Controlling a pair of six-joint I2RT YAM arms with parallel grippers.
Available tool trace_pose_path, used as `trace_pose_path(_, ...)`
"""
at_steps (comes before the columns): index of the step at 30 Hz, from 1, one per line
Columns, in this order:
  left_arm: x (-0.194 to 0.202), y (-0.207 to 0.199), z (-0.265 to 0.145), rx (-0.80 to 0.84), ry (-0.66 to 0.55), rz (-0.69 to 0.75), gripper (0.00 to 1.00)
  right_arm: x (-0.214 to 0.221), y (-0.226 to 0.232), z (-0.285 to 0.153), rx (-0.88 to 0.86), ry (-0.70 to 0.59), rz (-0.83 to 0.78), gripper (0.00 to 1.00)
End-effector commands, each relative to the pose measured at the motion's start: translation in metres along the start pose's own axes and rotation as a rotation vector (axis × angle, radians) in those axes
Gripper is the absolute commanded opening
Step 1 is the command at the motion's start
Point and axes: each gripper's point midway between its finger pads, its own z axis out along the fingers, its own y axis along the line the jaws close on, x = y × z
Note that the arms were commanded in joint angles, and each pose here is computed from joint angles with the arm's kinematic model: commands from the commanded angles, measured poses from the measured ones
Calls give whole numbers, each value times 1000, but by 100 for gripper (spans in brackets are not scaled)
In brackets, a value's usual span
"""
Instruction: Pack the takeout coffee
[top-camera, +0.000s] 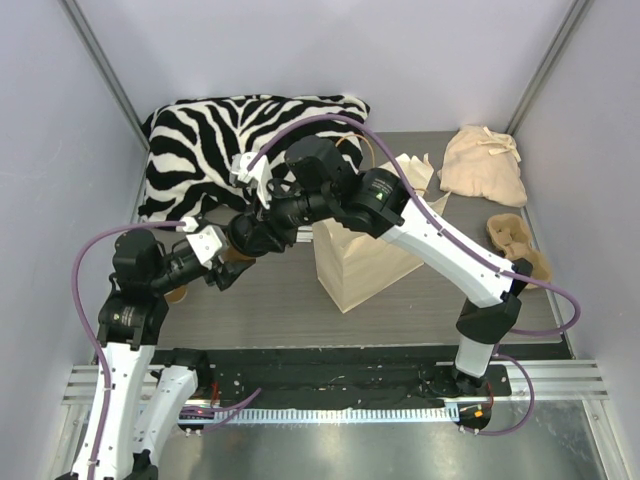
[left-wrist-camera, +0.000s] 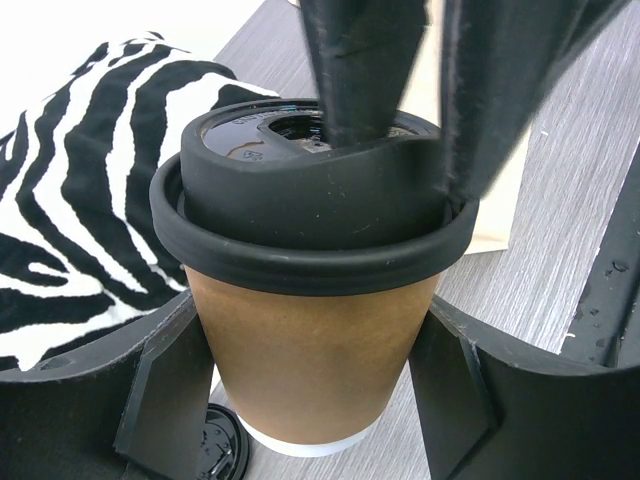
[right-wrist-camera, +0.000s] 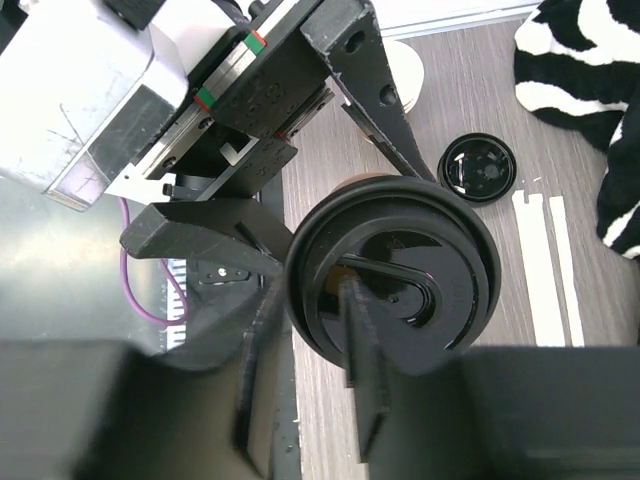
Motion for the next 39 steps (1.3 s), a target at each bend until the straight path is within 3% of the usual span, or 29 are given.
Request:
trace_pose_path(1, -6, 7, 2, -21, -19, 28, 53, -22, 1, -2, 16, -61, -64, 30)
trace_pose_path(5, -3, 12, 3, -38, -4, 10, 54, -23, -2, -3, 32, -56, -78, 1)
trace_pose_path(8, 1, 16, 4, -57, 14, -19, 59, -26, -5, -7, 59, -64, -92, 1)
trace_pose_path(15, 10, 17, 0, -92, 57, -80, 92, -41, -18, -26, 164, -108, -119, 1)
trace_pose_path(18, 14, 9, -6, -89, 75, -105, 100, -54, -30, -43, 238, -147, -123, 1)
trace_pose_path(23, 35, -10, -17, -92, 178, -270, 100, -90, -39, -87, 349, -261, -136, 1)
trace_pose_path(29, 56, 8, -5, -173, 335, -582, 100, -120, -45, -159, 550, -361, -199, 1)
trace_pose_path(34, 19, 49, 31, -152, 228, -649, 100, -103, -66, -204, 765, -280, -294, 1)
trace_pose_path(39, -27, 87, 67, -163, 164, -644, 100, -91, -94, -253, 962, -245, -276, 1)
